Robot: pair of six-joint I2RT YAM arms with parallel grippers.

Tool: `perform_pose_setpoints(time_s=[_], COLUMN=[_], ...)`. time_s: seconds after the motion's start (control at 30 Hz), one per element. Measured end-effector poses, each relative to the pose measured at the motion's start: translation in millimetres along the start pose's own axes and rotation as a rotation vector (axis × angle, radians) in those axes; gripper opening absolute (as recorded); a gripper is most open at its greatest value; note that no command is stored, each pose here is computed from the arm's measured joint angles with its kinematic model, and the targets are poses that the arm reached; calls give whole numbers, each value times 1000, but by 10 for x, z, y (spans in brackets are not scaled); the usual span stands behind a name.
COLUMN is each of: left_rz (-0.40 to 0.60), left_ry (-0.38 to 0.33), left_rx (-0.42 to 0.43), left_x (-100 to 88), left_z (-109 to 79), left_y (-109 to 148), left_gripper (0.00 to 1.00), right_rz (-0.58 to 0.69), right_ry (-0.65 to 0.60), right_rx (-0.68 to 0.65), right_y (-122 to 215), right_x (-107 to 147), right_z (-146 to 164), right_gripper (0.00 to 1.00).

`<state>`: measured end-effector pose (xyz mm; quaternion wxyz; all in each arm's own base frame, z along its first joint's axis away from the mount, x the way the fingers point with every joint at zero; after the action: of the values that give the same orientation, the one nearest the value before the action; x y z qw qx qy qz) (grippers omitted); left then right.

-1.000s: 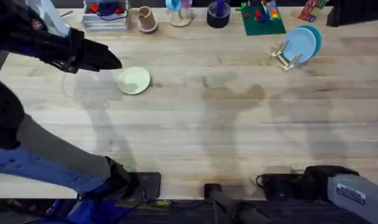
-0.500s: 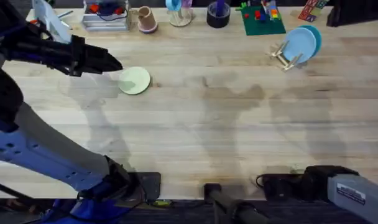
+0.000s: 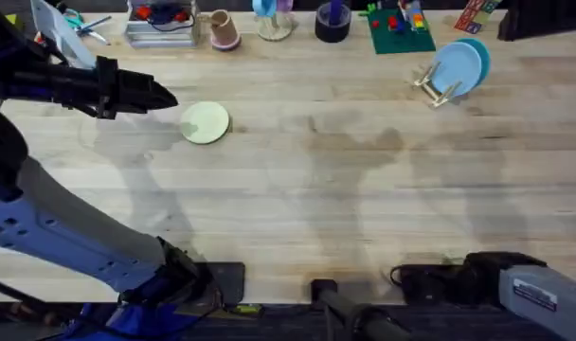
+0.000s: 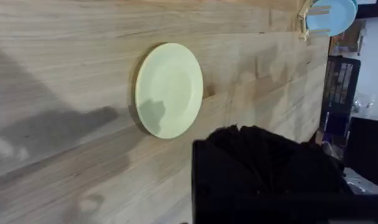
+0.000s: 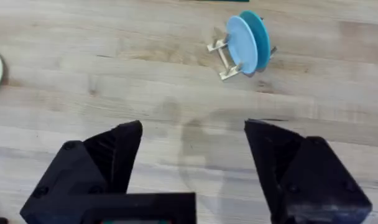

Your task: Pick up the plates from the table one by one and place each into a slot on the dish rack.

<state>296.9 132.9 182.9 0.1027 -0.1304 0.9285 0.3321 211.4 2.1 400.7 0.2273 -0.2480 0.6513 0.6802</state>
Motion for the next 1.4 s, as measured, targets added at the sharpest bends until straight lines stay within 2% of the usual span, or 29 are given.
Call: perform_pose_setpoints(time_s=[0.1,0.2,0.47,0.67,1.13,1.4], left_rz=[-6,3,24,45,58,58], left_ry=[-4,23,78,132,243,258], left_rx=[1,19,39,15,-6,-10], left_x=[-13,-11,-16,7,22,21], left_z=[24,115,575,818,891,896], left_y=[-10,-70,-339,-474,-510,-510], left_gripper=[41,41,41,41,41,41], right_rz=[0,0,1,0,0,15], right_ry=[0,0,0,0,0,-2], right_rx=[0,0,0,0,-2,-140], right_y=[0,0,-1,0,0,-54], right_x=[0,0,0,1,0,-29], right_z=[0,0,0,0,2,110], right_gripper=[993,995,995,995,995,995])
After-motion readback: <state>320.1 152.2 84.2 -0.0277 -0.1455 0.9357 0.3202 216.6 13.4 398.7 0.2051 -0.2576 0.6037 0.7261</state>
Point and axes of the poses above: each hand's point on the last joint's axis, 136 mm out from that joint toward the fingers, its own y axis back along the fingers, its own z axis along the line the jaws close on, x = y × z, the point moved 9 cm from there along y, back along the fingers, and after that the axes turned 3 degrees about -y, right-handed, at the moved point
